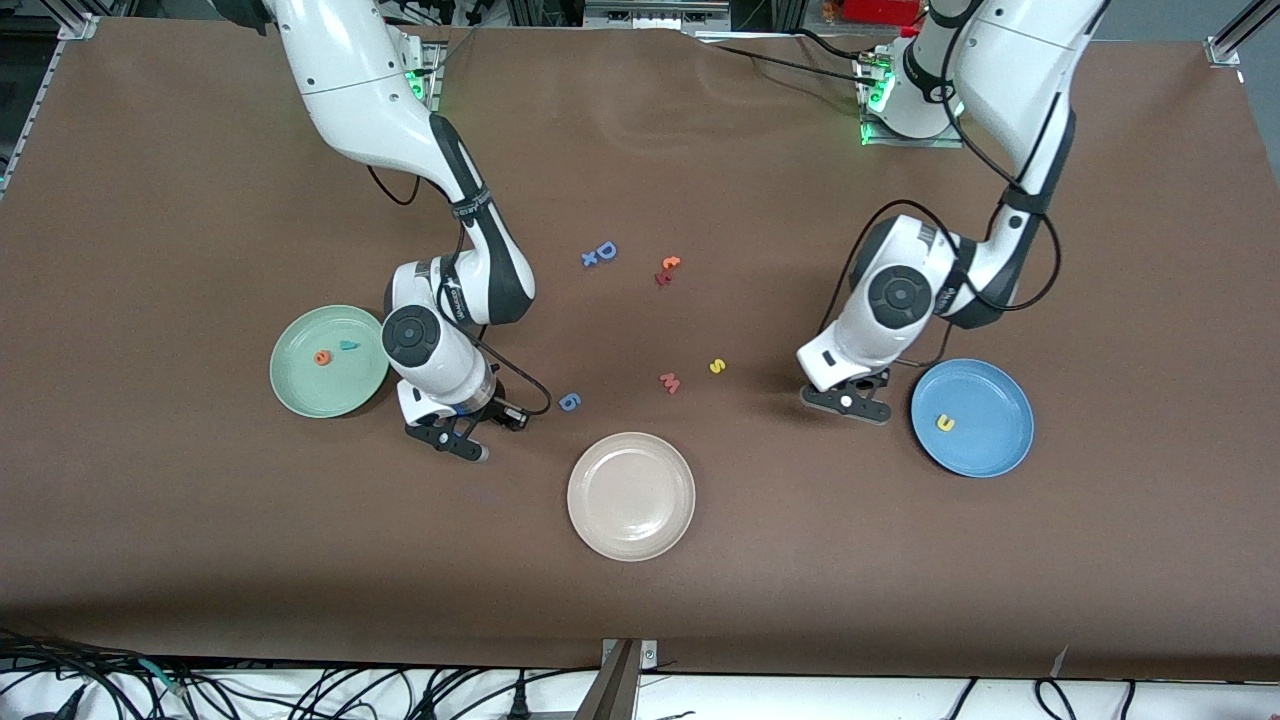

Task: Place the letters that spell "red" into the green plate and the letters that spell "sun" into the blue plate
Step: 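Carry the green u to the blue plate while the right gripper lifts teal d, then drop the teal d onto the green plate with the right gripper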

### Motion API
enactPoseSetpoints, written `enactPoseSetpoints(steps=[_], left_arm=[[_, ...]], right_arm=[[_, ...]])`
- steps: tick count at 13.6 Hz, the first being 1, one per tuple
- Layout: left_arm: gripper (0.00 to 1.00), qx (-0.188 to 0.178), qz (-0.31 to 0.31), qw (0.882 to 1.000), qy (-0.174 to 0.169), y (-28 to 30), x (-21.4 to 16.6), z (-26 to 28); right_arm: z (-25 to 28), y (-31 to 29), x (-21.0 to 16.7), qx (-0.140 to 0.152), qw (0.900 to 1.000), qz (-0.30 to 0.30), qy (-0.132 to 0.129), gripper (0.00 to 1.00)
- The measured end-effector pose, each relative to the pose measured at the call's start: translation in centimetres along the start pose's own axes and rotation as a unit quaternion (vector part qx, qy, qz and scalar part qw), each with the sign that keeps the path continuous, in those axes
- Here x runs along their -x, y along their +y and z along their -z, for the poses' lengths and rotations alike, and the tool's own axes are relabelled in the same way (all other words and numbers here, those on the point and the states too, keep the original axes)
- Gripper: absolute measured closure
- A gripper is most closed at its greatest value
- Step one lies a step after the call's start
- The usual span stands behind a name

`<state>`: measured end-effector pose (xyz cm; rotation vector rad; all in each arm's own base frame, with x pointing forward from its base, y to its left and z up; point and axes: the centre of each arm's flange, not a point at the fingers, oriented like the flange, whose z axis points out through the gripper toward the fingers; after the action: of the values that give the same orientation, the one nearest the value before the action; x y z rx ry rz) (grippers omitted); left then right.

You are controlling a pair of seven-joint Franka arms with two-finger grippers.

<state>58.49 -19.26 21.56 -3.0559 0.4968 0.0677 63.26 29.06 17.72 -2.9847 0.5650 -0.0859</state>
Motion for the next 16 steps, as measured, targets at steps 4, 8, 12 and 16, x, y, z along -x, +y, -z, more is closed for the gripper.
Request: enactPoseSetpoints(steps=[4, 8, 12, 16], left_arm=[[0.73, 0.002, -0.055, 0.999, -0.002, -8.6, 0.7, 0.9], [0.73, 0.003, -0.092, 0.996, -0.004, -12.0, 1.1, 1.0], [0.73, 0.006, -0.130, 0.991, -0.016, -15.8, 0.6, 2.9], [0.58, 0.009, -0.148, 0.989, -0.019, -18.9, 0.1, 2.9]], right_arm=[[0.3, 0.3, -0.3, 0.013, 1.000, -0.002, -0.017, 0.71], [2.7, 0.5, -2.0, 0.029, 0.999, -0.003, -0.037, 0.71], [6.3, 3.6, -4.7, 0.058, 0.995, 0.040, -0.068, 0.71], [11.1, 11.9, -8.9, 0.095, 0.984, 0.092, -0.120, 0.71]])
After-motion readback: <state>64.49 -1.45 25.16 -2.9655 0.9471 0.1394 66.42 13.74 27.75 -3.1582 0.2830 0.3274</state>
